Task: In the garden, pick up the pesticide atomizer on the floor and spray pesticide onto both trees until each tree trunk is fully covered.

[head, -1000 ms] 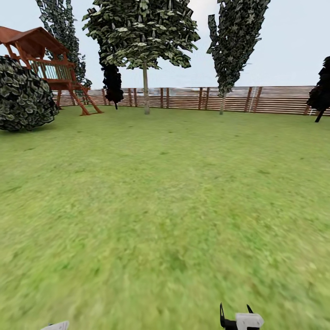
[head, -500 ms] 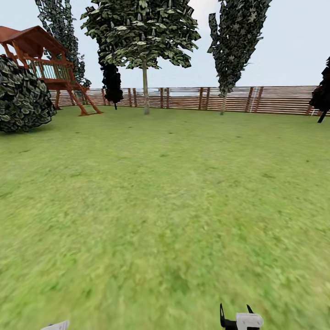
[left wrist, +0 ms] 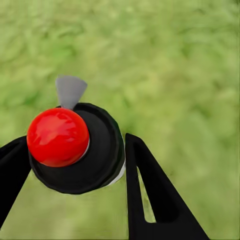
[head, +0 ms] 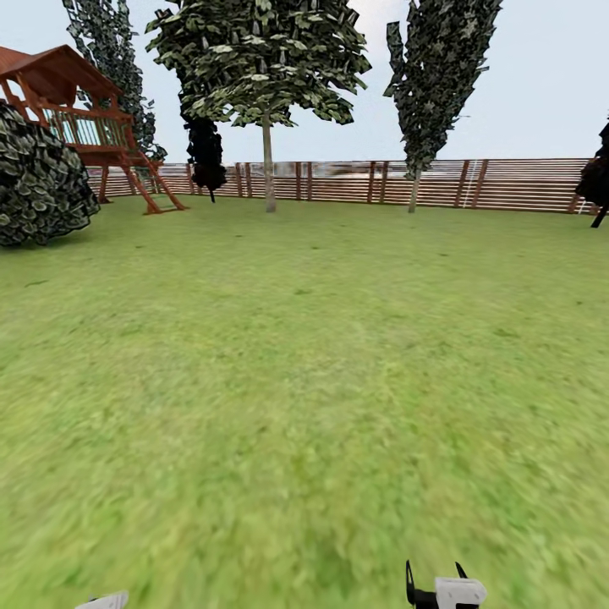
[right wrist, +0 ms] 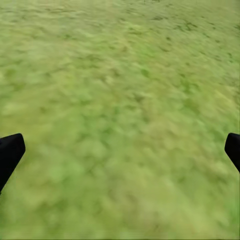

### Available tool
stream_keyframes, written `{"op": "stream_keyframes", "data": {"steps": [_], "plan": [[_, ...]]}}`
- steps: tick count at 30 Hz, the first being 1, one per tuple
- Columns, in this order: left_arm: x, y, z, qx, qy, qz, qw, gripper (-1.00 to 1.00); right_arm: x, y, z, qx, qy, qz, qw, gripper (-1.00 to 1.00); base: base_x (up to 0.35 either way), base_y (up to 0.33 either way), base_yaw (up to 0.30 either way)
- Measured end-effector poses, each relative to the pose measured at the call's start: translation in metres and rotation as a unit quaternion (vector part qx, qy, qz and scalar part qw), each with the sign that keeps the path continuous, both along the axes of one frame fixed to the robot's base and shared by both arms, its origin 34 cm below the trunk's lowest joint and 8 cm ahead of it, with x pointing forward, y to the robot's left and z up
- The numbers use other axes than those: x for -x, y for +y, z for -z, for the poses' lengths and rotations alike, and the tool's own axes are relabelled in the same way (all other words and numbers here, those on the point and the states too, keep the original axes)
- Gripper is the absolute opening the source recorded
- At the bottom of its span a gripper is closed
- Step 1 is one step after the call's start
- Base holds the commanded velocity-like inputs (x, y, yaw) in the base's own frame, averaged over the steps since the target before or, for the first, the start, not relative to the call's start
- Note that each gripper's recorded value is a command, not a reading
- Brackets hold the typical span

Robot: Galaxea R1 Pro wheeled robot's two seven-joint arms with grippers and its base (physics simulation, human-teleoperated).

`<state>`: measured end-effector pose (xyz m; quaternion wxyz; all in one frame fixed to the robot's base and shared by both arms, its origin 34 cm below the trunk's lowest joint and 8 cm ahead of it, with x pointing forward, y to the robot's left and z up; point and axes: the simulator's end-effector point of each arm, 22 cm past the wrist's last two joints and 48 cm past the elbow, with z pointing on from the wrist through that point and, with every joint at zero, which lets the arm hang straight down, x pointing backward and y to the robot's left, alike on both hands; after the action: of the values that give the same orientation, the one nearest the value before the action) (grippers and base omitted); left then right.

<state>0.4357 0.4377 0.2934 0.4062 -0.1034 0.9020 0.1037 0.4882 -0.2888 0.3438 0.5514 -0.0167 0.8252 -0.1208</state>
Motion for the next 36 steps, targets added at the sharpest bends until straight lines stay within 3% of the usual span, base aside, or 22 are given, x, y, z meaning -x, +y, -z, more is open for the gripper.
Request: {"op": "stream_keyframes", "data": {"steps": [36], "plan": [[0.0005,-0.001,0.0006,0.001,0.001,0.0,1.0,-1.0,0.0,-0.0001,0.0,0.0,0.0,0.0,1.0,1.0,0.337,0.0,0.0]]}}
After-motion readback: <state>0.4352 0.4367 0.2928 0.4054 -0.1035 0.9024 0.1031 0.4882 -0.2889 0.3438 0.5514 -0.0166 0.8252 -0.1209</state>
